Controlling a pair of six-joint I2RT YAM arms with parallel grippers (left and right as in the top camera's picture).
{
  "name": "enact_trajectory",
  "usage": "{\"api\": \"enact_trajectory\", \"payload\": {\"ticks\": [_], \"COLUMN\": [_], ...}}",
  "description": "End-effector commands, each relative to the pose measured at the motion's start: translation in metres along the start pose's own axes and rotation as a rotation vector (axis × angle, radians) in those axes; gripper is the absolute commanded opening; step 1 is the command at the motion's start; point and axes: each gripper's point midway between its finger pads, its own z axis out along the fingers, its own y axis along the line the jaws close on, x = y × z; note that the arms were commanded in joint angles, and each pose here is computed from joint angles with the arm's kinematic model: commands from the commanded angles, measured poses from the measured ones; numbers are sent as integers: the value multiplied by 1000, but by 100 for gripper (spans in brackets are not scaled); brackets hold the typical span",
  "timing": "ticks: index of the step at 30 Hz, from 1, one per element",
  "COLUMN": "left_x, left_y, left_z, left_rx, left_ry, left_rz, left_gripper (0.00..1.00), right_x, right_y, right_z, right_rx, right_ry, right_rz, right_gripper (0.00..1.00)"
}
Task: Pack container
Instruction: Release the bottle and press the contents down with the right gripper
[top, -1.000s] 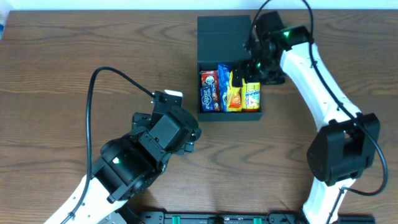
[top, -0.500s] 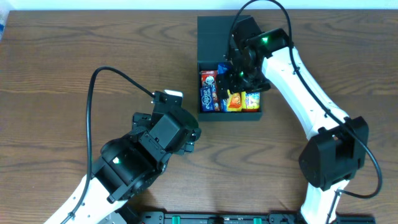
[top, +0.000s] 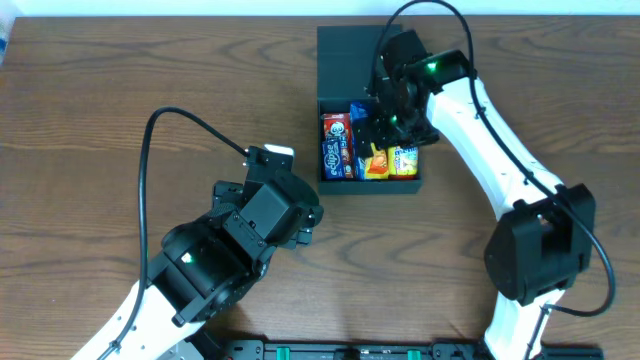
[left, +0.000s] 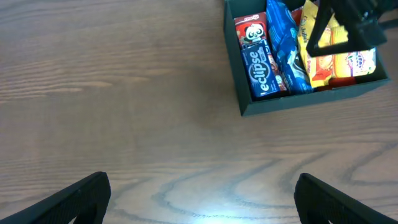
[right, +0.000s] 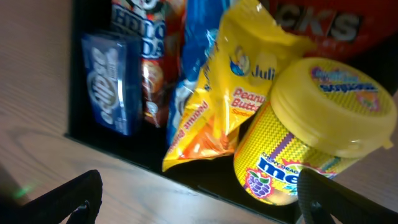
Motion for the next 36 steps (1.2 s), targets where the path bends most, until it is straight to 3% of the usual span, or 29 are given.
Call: {"api": "enact_trajectory", "payload": {"ticks": [1,12,36], "left_x": [-1,-1,-1], "left_y": [4,4,4], "left_z": [0,0,0], "left_rx": [-20,-20,-20], "left_ry": [-6,-6,-6], "left_rz": [-12,-12,-12], "left_gripper": [95,95,95], "right_x": [2,-11,-5], "right_y": [-7,-17,-20], "right_z": [-2,11,33], "right_rx": [17,15,11], "right_ry": [-15,-71,-45], "right_rz": [-8,-1,11], "right_gripper": [99,99,99]}}
